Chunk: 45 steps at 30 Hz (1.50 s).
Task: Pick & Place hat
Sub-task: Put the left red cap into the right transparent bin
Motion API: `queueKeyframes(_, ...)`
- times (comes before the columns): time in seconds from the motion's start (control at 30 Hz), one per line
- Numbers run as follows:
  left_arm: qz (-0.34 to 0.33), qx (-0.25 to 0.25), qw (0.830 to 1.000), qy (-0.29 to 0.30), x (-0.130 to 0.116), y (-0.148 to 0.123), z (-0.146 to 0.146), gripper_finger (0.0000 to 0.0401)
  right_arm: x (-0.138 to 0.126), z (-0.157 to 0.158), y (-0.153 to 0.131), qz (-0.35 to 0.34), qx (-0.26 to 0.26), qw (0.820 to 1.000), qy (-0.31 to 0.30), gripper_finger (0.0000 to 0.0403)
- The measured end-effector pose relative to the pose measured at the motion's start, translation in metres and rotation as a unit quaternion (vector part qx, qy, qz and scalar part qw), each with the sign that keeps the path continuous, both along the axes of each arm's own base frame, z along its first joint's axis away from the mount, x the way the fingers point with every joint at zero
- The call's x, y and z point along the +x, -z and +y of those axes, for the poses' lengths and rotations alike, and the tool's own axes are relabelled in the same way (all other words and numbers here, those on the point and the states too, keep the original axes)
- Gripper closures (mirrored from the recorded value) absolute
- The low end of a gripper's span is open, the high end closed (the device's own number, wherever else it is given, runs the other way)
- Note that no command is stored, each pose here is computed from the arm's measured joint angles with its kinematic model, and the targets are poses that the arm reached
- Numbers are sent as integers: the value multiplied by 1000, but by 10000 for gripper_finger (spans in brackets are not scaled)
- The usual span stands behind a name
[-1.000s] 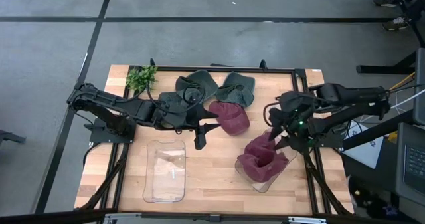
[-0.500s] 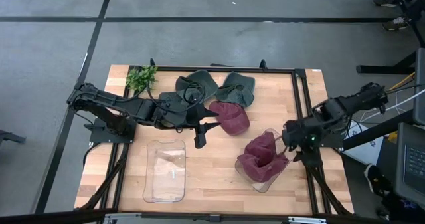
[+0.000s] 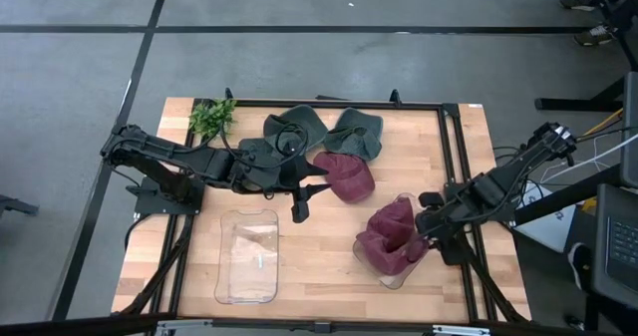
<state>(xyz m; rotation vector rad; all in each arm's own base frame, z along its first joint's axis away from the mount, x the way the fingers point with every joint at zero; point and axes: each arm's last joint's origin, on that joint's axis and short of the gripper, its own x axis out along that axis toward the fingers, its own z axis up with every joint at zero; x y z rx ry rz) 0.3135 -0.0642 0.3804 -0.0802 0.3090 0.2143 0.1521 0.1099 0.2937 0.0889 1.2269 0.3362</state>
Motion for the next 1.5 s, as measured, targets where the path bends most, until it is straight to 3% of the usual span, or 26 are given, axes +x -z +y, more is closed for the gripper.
queueKeyframes(0.17,0,0,1000,0,0,0,0,258,3,0,-4,-29,-13,999,11,206)
queueKeyframes(0.27,0,0,1000,0,0,0,0,258,3,0,-5,-33,-13,999,1,235)
queueKeyframes(0.53,0,0,1000,0,0,0,0,258,5,2,-7,-48,-6,998,-33,390)
queueKeyframes(0.73,0,0,1000,0,0,0,0,258,2,2,-6,-26,6,998,-53,399)
queueKeyframes(1.0,0,-1,1000,-1,0,0,0,258,-14,-9,-7,14,-18,998,-51,401)
queueKeyframes(1.3,-1,-2,1000,-1,0,0,0,258,-20,-16,-24,-83,5,996,-22,401)
queueKeyframes(1.5,-1,-2,1000,-1,0,0,0,258,-33,-27,-21,-41,-35,999,-2,402)
